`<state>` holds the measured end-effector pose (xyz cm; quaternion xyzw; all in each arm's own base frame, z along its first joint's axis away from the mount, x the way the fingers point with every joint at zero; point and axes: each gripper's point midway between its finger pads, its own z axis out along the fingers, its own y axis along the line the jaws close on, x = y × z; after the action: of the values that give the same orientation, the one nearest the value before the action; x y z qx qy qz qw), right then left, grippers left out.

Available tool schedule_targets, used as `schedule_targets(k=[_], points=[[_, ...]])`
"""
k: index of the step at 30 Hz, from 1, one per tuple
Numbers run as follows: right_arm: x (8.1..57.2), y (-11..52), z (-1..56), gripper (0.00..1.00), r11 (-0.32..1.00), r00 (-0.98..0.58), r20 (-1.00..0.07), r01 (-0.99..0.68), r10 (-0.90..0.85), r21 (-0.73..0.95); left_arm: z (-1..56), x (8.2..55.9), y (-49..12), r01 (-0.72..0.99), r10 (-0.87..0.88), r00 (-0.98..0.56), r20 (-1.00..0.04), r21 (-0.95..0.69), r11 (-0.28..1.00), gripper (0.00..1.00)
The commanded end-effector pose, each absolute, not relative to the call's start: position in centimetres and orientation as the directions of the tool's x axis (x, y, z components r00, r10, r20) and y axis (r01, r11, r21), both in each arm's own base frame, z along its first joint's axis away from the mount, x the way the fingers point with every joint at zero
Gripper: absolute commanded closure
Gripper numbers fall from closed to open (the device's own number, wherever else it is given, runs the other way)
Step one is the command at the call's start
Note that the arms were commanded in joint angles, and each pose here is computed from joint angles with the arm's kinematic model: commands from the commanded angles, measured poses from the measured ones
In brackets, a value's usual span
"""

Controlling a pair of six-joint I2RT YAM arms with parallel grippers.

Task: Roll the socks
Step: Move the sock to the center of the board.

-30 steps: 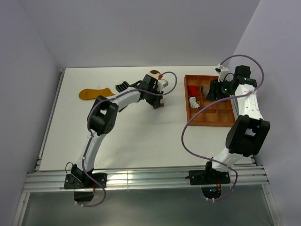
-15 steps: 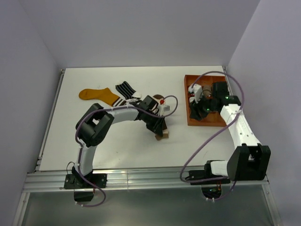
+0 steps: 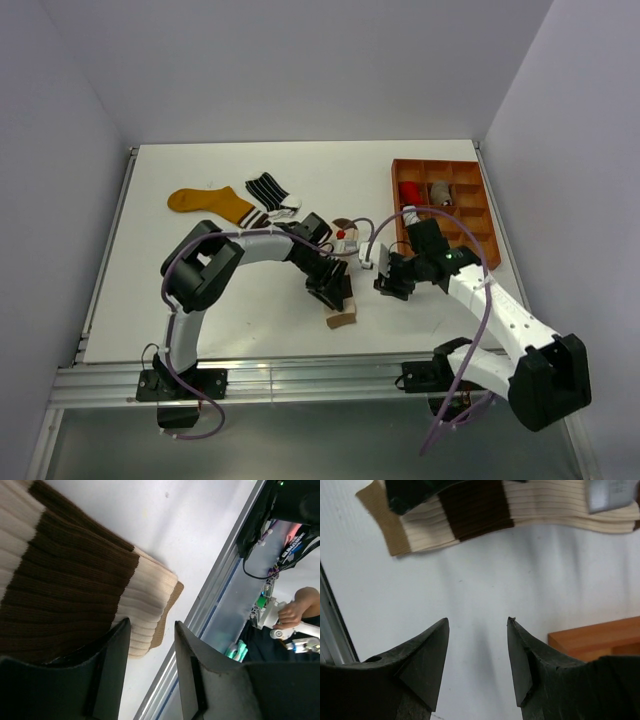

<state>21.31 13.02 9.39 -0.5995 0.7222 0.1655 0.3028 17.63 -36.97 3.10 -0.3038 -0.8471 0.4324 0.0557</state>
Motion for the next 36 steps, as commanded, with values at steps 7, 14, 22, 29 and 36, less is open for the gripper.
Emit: schedule_targets(k=[7, 14, 22, 29, 36], points=[[18.6, 16.8, 8.9, 0.42, 0.065, 0.16, -0.609, -0.942, -0.777, -0.33, 3.3, 21.6, -36.1, 0.388, 0.497, -0.859, -0.12, -0.787, 0.48, 0.53], [17.3, 20.6, 6.6, 0.44, -0.076, 0.332, -0.532, -0.892, -0.779, -0.445, 5.4, 23.0, -36.8, 0.382, 0.45, -0.877, -0.17, -0.814, 0.438, 0.53], [18.3, 23.2, 5.5, 0.46, -0.147, 0.431, -0.477, -0.839, -0.766, -0.524, 10.0, 25.0, -37.4, 0.416, 0.367, -0.889, -0.275, -0.819, 0.395, 0.53], [18.3, 24.0, 4.5, 0.49, -0.193, 0.458, -0.465, -0.838, -0.758, -0.511, 11.9, 26.7, -36.9, 0.409, 0.295, -0.905, -0.307, -0.818, 0.403, 0.54], [18.4, 25.0, 3.6, 0.53, -0.226, 0.47, -0.461, -0.842, -0.753, -0.49, 10.6, 27.0, -36.7, 0.364, 0.263, -0.926, -0.272, -0.828, 0.427, 0.56]])
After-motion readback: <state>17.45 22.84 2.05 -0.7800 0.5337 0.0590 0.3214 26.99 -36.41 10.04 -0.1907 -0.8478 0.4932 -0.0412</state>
